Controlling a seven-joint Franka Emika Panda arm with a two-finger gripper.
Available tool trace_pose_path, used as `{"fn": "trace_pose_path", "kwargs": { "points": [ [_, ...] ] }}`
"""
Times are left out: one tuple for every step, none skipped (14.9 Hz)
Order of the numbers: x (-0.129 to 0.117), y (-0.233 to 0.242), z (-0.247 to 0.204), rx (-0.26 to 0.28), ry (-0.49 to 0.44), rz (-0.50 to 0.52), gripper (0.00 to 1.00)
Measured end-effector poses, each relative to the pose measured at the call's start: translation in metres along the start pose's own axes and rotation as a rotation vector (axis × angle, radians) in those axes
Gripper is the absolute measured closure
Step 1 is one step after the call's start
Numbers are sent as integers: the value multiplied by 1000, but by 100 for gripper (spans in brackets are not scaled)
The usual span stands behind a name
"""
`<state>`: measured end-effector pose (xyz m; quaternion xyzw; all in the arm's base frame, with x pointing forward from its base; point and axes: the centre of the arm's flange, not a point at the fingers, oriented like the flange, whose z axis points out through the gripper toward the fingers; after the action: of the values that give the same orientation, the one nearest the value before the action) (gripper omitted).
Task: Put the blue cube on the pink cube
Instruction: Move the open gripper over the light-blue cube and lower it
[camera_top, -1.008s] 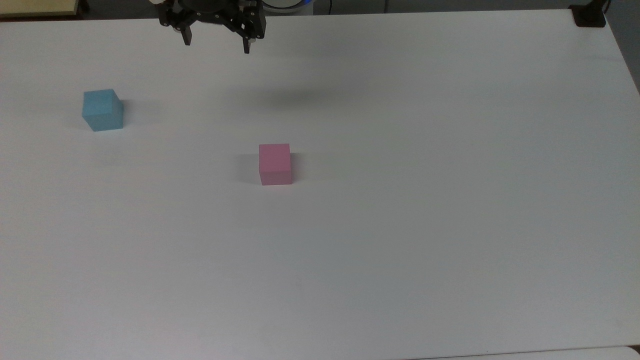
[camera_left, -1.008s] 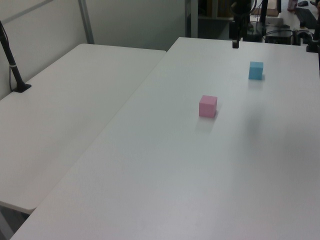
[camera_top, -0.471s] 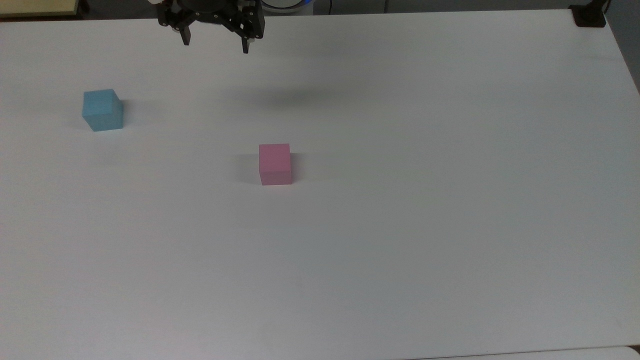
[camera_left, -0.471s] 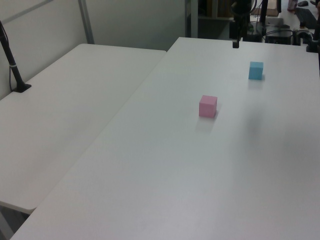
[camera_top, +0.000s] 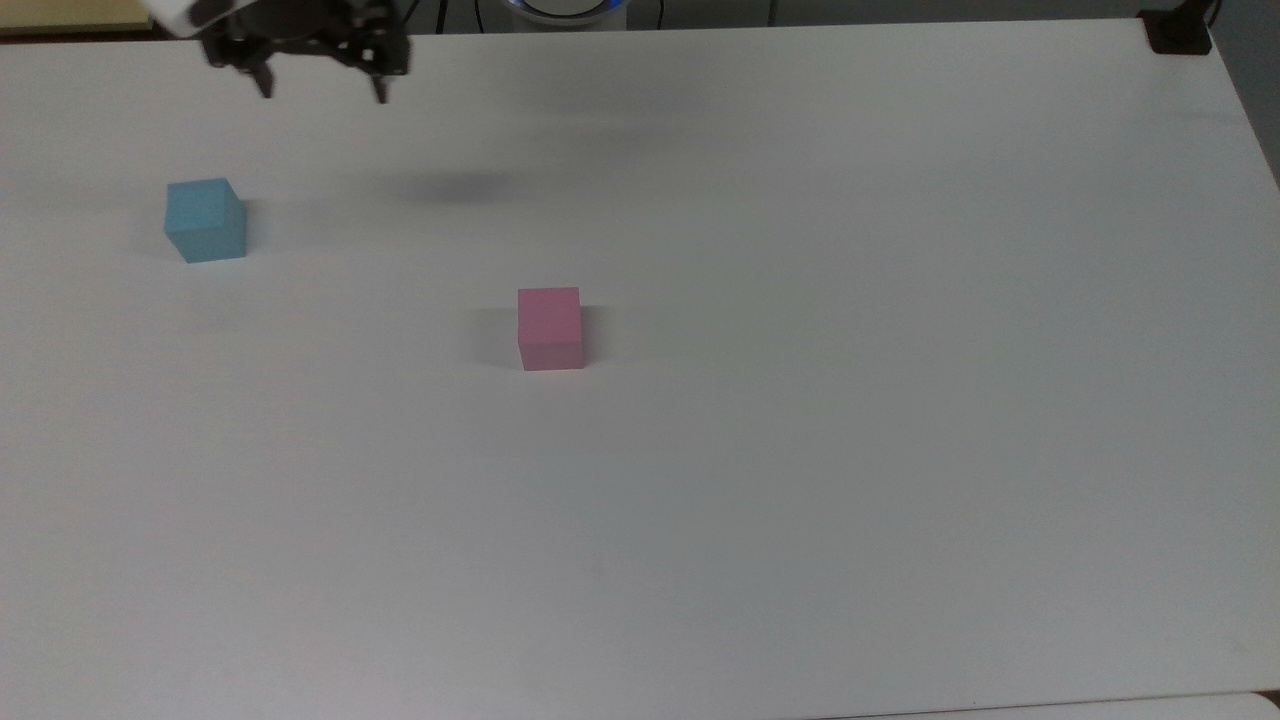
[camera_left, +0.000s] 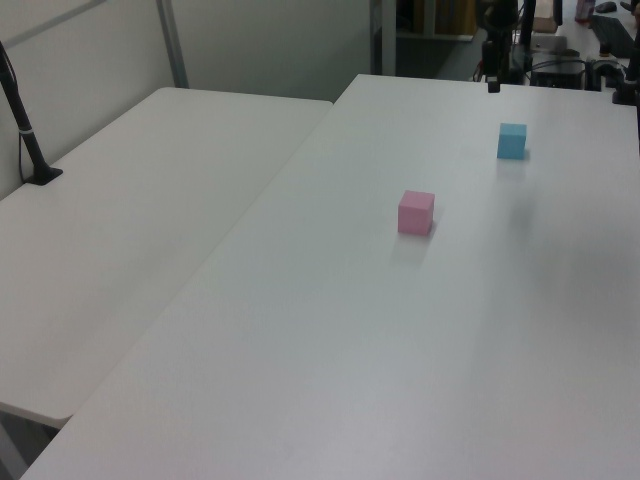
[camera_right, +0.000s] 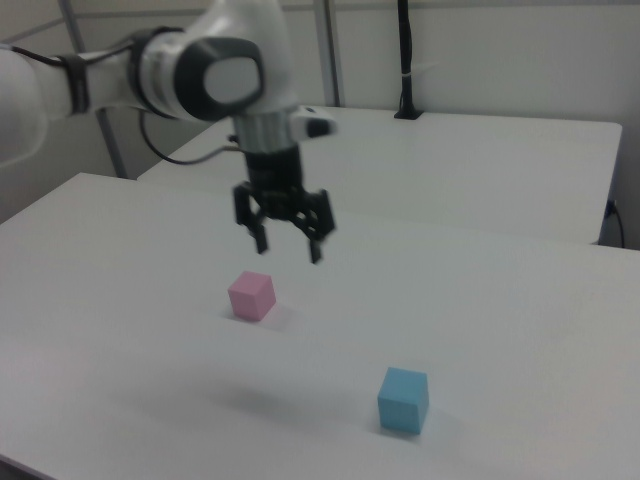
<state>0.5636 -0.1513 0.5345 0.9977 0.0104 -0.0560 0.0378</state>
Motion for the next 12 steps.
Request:
{"fn": "trace_pose_path", "kwargs": {
  "points": [
    [-2, 21, 8, -6, 10, 3, 0],
    [-3, 40, 16, -15, 21, 7, 0],
    [-4, 56, 24, -26, 30, 10, 0],
    [-4, 70, 33, -37, 35, 11, 0],
    [-3, 82, 44, -49, 41, 12, 0],
    [-2, 91, 56, -62, 46, 12, 0],
    [0, 101, 70, -79, 54, 14, 0],
    [2, 108, 84, -94, 58, 10, 0],
    [4, 116, 105, -111, 56, -6, 0],
    [5, 119, 117, -119, 50, -24, 0],
    [7, 121, 130, -127, 42, -44, 0],
    [8, 124, 142, -134, 36, -60, 0]
  ]
}}
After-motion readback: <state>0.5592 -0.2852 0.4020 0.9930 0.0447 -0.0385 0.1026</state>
